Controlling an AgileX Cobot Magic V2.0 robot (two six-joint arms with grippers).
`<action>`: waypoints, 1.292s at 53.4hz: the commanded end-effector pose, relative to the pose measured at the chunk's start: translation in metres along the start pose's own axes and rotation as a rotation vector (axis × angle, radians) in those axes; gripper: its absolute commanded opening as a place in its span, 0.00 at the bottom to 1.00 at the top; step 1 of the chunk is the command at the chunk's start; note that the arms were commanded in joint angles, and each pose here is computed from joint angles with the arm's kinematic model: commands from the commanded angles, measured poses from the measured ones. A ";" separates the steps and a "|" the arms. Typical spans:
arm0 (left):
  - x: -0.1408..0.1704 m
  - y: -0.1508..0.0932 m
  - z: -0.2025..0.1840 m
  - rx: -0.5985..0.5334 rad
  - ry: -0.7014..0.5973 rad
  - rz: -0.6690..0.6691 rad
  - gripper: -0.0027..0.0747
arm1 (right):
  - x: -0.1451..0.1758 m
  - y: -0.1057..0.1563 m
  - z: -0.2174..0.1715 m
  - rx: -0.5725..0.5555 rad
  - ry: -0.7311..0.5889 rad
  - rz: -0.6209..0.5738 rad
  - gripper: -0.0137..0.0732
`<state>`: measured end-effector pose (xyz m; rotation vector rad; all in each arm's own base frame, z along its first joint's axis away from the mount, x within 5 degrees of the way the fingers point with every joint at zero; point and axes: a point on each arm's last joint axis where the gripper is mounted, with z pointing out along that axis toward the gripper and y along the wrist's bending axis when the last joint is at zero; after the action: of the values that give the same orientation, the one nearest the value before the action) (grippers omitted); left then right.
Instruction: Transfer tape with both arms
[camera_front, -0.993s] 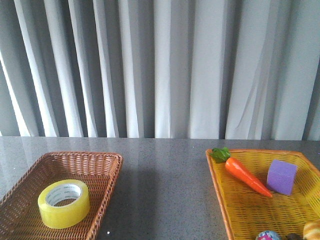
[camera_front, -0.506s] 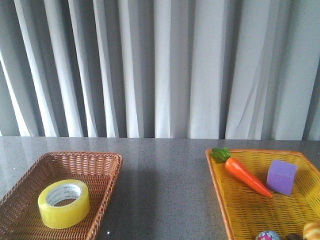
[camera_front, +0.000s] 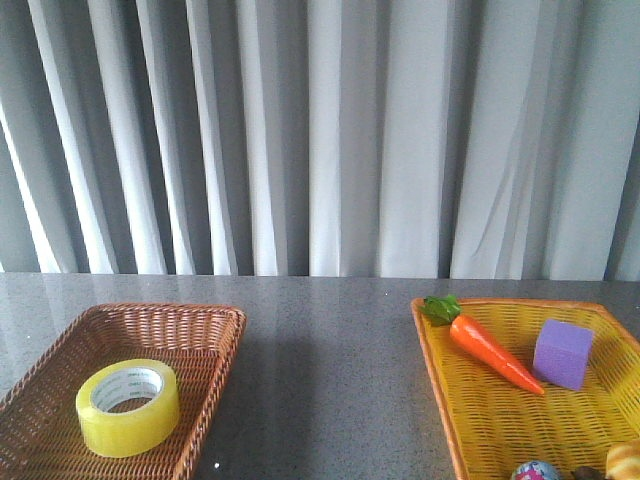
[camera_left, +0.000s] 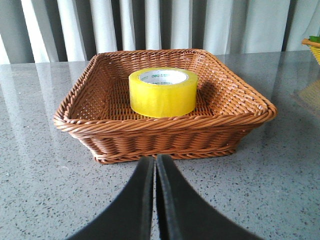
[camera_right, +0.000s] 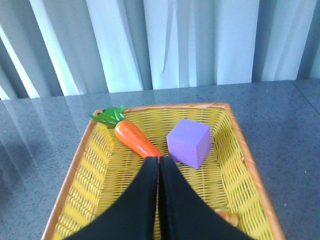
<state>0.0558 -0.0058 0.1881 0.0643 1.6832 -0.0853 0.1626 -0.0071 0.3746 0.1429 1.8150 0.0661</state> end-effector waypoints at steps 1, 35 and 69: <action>-0.015 0.000 -0.004 -0.002 -0.116 -0.009 0.03 | 0.023 -0.003 -0.028 -0.021 -0.178 0.051 0.15; -0.015 0.000 -0.004 -0.002 -0.116 -0.009 0.03 | 0.195 -0.024 -0.057 0.006 -0.261 -0.092 0.15; -0.015 0.000 -0.004 -0.002 -0.115 -0.009 0.03 | 0.193 -0.024 -0.061 0.002 -0.308 -0.090 0.15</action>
<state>0.0558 -0.0058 0.1881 0.0643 1.6832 -0.0853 0.0564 -0.0033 0.1966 0.0782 1.5909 -0.0134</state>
